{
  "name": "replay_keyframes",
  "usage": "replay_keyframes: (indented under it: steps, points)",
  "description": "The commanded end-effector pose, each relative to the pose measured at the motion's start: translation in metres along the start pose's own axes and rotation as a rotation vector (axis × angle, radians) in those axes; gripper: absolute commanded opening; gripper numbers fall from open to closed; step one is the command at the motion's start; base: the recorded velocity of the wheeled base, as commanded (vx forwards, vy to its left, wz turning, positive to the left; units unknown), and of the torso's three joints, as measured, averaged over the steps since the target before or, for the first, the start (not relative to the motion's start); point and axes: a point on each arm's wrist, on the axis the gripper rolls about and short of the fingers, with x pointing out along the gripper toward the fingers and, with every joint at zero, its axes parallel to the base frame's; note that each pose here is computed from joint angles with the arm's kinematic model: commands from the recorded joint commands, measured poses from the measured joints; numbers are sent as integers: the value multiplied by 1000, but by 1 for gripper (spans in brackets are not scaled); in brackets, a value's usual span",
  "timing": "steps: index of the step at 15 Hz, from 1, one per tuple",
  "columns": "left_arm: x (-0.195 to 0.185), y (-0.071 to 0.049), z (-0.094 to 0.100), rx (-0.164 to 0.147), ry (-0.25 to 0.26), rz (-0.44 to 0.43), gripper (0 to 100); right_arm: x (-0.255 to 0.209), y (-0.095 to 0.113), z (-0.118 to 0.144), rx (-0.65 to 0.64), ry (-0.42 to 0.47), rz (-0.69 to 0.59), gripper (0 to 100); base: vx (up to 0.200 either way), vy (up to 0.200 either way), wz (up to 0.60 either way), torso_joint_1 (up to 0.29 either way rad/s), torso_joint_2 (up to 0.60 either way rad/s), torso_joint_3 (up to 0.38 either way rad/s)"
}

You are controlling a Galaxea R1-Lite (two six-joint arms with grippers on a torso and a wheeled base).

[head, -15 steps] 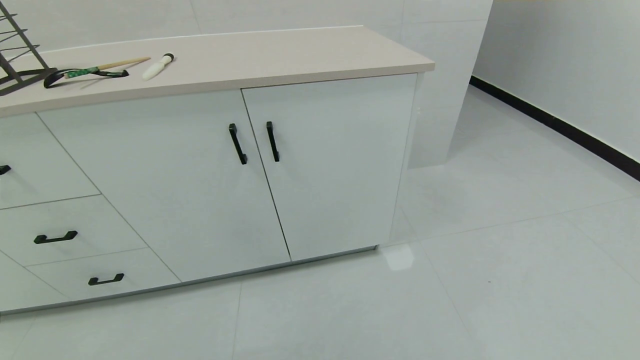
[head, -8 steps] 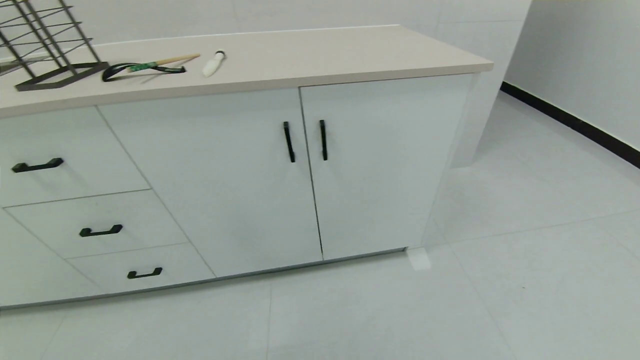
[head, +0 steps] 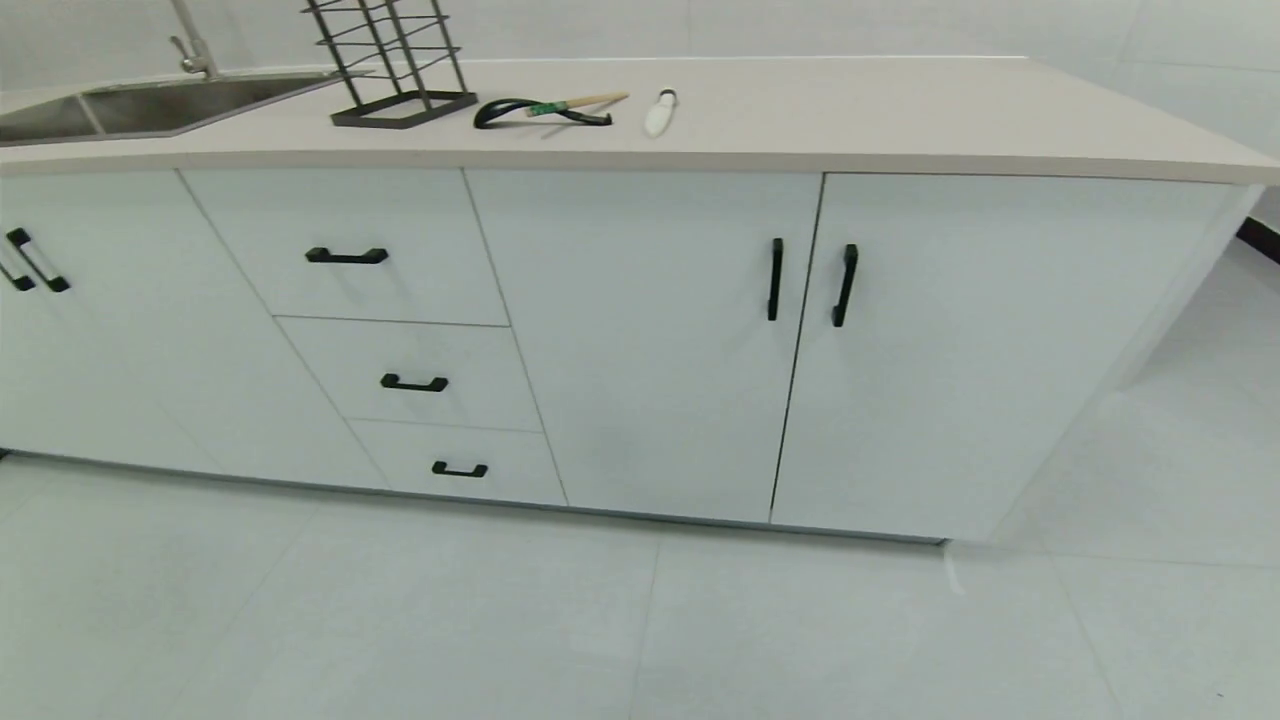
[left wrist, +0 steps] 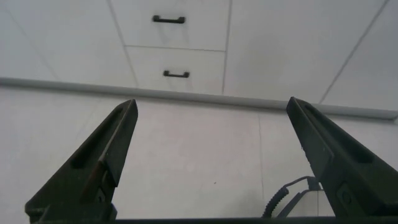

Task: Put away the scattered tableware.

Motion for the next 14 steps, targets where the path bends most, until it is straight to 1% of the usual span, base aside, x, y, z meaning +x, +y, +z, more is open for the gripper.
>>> replay_keyframes:
  steps: [1, 4, 13, 14]
  points:
    - [0, 0, 0, 0, 0, 1, 100, 0, 0, 0, -1, 4, 0, 0, 0, 200, 0, -2, 2, -2]
    - [0, 0, 0, -1, 0, 1, 100, 0, 0, 0, -1, 2, 0, 0, 0, 200, 0, 2, -1, 1]
    - [0, 0, 0, -3, 0, 1, 100, 0, 0, 0, -1, 4, 0, 0, 200, 200, 0, 5, 2, 1]
    - [0, 0, 0, -3, 0, 1, 100, 0, 0, 0, -1, 2, 0, 0, 200, 0, 0, 2, 2, 2]
